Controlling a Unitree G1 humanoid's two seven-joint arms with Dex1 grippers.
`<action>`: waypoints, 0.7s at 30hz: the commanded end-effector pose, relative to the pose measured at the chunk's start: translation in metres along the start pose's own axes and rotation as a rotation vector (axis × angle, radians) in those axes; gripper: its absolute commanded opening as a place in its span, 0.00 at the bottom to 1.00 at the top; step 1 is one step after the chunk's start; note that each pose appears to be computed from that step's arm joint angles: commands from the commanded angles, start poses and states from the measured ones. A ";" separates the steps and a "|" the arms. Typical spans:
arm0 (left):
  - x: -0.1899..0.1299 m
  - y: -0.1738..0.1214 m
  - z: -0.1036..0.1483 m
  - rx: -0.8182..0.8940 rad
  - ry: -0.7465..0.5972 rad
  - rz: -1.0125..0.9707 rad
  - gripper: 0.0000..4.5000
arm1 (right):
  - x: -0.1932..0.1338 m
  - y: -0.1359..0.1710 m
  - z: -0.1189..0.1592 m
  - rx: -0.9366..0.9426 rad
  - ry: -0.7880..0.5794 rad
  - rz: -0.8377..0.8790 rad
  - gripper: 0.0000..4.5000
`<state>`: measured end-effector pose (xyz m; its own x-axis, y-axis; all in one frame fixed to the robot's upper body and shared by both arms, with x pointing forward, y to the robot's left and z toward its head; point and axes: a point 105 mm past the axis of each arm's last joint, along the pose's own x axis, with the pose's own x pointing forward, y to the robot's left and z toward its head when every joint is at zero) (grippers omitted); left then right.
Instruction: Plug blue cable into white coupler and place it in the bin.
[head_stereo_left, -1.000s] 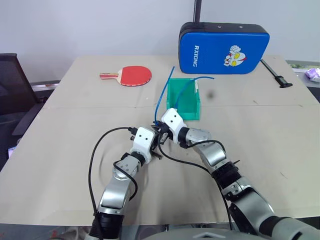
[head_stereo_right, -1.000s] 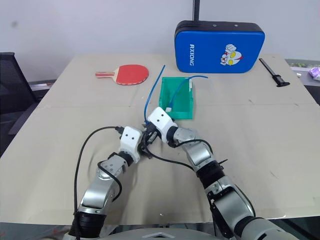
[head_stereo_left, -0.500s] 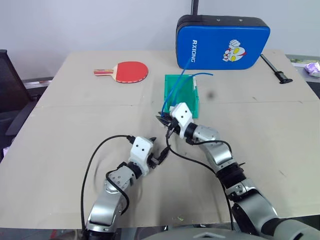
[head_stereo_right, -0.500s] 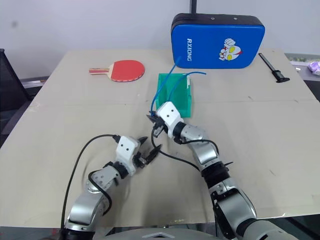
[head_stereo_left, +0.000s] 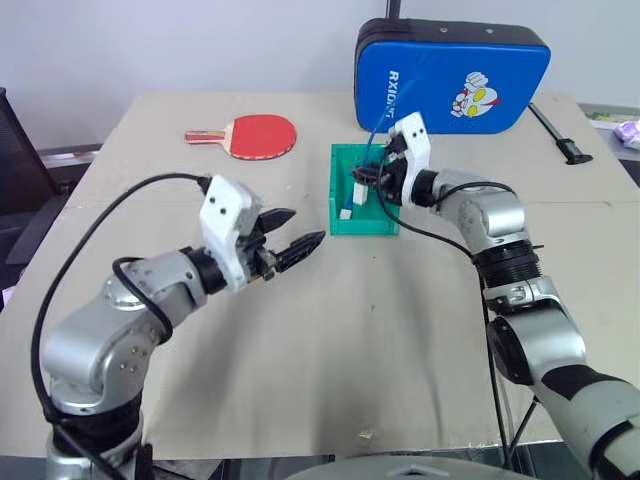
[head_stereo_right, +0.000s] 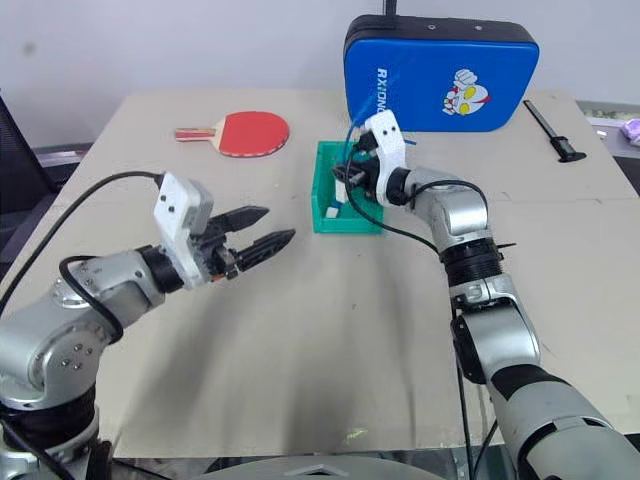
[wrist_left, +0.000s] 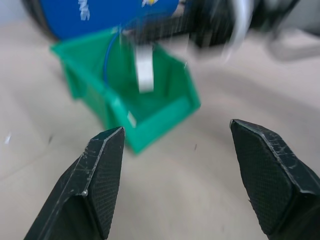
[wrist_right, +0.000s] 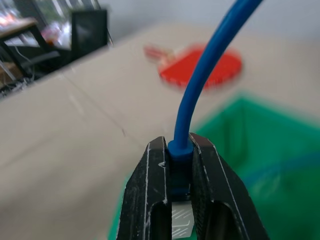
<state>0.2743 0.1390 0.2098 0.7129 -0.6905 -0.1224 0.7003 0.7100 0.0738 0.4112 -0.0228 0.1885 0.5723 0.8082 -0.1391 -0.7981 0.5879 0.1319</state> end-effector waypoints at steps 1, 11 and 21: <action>-0.003 -0.002 0.011 0.008 -0.001 0.003 0.79 | 0.001 0.003 0.033 -0.054 -0.071 0.000 0.31; -0.005 0.009 0.007 0.015 0.041 0.108 0.79 | -0.055 0.001 0.055 -0.100 -0.195 -0.032 0.99; -0.031 0.002 -0.075 0.006 0.112 0.238 0.79 | -0.176 -0.004 -0.036 -0.079 -0.223 0.026 0.99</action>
<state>0.2586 0.1758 0.1413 0.8418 -0.4779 -0.2509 0.5075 0.8591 0.0660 0.3253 -0.1545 0.1773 0.6135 0.7888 0.0373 -0.7876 0.6078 0.1009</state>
